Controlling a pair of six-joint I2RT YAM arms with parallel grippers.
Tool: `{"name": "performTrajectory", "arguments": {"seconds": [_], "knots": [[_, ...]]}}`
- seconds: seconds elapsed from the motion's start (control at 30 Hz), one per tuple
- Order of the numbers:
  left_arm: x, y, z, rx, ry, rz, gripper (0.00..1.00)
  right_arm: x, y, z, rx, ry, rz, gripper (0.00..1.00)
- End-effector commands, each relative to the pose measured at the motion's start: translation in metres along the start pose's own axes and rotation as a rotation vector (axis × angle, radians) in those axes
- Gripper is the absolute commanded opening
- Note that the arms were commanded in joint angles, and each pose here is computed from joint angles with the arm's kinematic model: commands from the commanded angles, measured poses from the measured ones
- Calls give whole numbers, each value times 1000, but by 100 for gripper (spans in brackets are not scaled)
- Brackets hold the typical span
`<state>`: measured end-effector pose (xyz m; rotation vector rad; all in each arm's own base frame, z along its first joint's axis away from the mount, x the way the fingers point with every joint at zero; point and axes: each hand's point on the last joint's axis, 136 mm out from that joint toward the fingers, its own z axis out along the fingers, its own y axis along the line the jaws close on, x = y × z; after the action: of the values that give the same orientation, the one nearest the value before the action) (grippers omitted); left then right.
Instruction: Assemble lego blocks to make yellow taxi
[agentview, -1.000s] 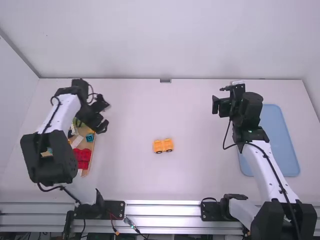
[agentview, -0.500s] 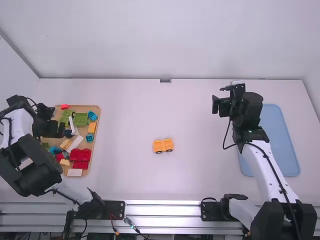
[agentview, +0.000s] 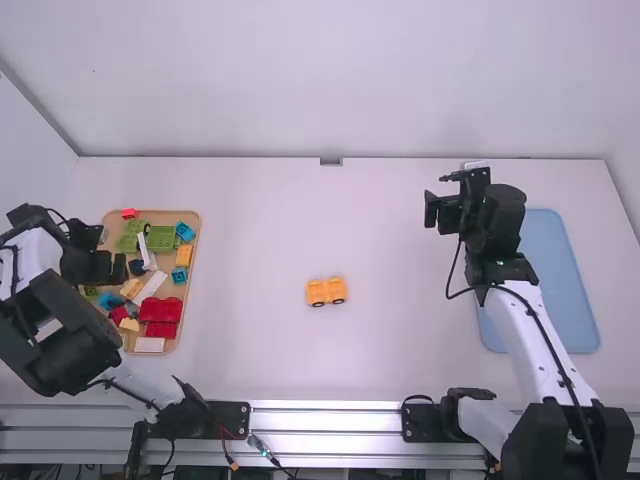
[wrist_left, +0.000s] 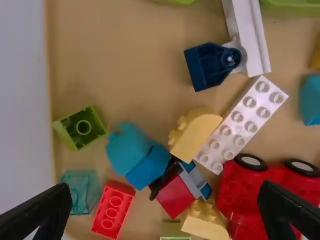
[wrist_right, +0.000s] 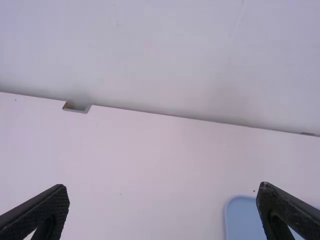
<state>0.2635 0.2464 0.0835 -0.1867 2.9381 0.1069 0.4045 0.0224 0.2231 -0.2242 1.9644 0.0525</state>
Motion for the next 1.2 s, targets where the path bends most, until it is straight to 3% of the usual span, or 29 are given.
{"name": "performTrajectory", "arguments": {"seconds": [0.0,0.4,0.5,0.6,0.7,0.97,1.17], "knots": [[1,-16,1,74,-11,98,99,-17,-2,-1,2,-33,-6,99],[8,-17,35,82,-8,261,100,-19,-2,-1,3,-42,-4,99],[11,-19,47,82,-7,261,89,-23,-2,-1,5,-58,-6,99],[14,-15,54,50,-7,287,66,-24,-3,-1,6,-62,-7,99],[13,-13,61,32,-26,289,70,-24,-2,-1,5,-62,-7,99],[9,-12,66,11,-52,313,64,-25,-3,-2,7,-66,-8,99],[3,-12,70,18,-83,320,66,-25,-2,-1,5,-66,-9,99]]}}
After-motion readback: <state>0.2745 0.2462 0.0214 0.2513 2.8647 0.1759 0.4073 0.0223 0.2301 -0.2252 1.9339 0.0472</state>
